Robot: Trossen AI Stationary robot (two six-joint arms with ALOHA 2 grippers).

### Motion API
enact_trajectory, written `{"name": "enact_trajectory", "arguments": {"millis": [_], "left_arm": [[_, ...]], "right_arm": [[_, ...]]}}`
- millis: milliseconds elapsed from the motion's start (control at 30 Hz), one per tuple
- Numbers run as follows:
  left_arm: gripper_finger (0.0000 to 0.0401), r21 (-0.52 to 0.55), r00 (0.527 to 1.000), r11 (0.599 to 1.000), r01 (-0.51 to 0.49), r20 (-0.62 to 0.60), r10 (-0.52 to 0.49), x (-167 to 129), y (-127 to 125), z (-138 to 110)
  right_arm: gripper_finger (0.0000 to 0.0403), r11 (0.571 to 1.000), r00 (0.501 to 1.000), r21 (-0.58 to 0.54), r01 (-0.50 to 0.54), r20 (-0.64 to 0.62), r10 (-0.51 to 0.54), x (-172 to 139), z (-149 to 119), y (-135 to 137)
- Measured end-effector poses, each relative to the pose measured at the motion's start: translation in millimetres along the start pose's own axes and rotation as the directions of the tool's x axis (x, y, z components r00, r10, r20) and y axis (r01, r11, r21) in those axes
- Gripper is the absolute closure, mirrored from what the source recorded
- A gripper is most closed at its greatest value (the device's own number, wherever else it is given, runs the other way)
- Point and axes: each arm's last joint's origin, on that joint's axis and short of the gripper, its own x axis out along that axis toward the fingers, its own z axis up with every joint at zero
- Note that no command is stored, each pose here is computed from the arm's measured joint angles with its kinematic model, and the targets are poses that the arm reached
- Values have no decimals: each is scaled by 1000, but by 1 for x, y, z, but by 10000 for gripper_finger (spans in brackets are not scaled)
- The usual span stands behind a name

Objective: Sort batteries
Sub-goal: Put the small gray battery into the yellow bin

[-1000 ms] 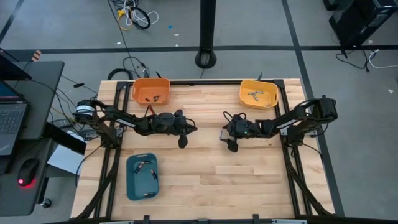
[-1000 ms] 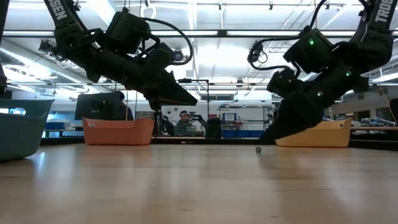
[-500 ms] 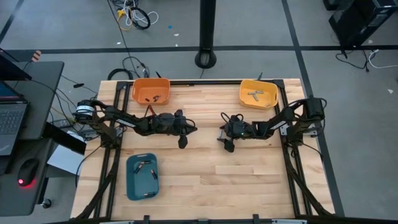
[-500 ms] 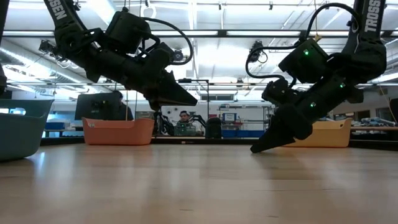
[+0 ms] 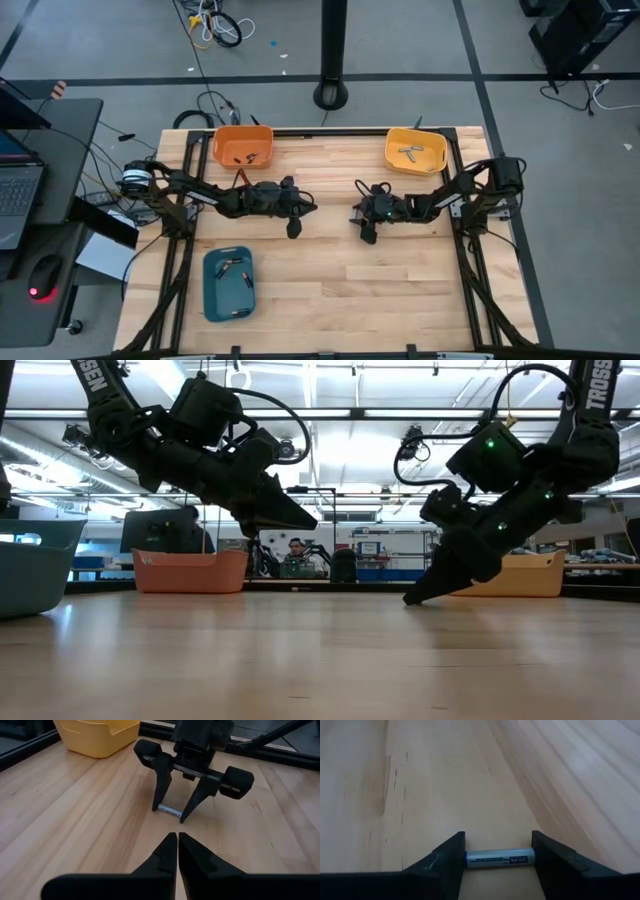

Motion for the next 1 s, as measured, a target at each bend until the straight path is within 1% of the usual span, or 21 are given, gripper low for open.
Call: {"name": "enact_trajectory", "arguments": {"millis": [200, 433, 500, 600, 700, 867, 1000], "left_arm": [[378, 0, 1000, 1000, -3, 1, 3, 0, 0, 0], [378, 2, 1000, 1000, -9, 2, 9, 0, 0, 0], [378, 3, 1000, 1000, -11, 3, 11, 0, 0, 0], [378, 4, 1000, 1000, -13, 3, 13, 0, 0, 0], [378, 3, 1000, 1000, -15, 4, 15, 0, 0, 0], [378, 4, 1000, 1000, -15, 4, 15, 0, 0, 0], [378, 15, 999, 999, -36, 7, 36, 0, 1, 0]], "right_arm": [[195, 999, 1000, -10, -30, 6, 30, -12, 7, 0], [195, 999, 992, 12, -31, 123, 29, -37, 34, -4], [195, 1000, 992, 24, -14, 127, 10, -47, 45, -8], [195, 997, 995, 54, 61, 80, -65, -64, 63, -16], [195, 981, 985, 88, 172, 14, -174, -87, 83, -25], [195, 935, 948, 155, 320, -55, -315, -133, 114, -40], [195, 890, 913, 205, 407, -56, -404, -162, 131, -54]]}}
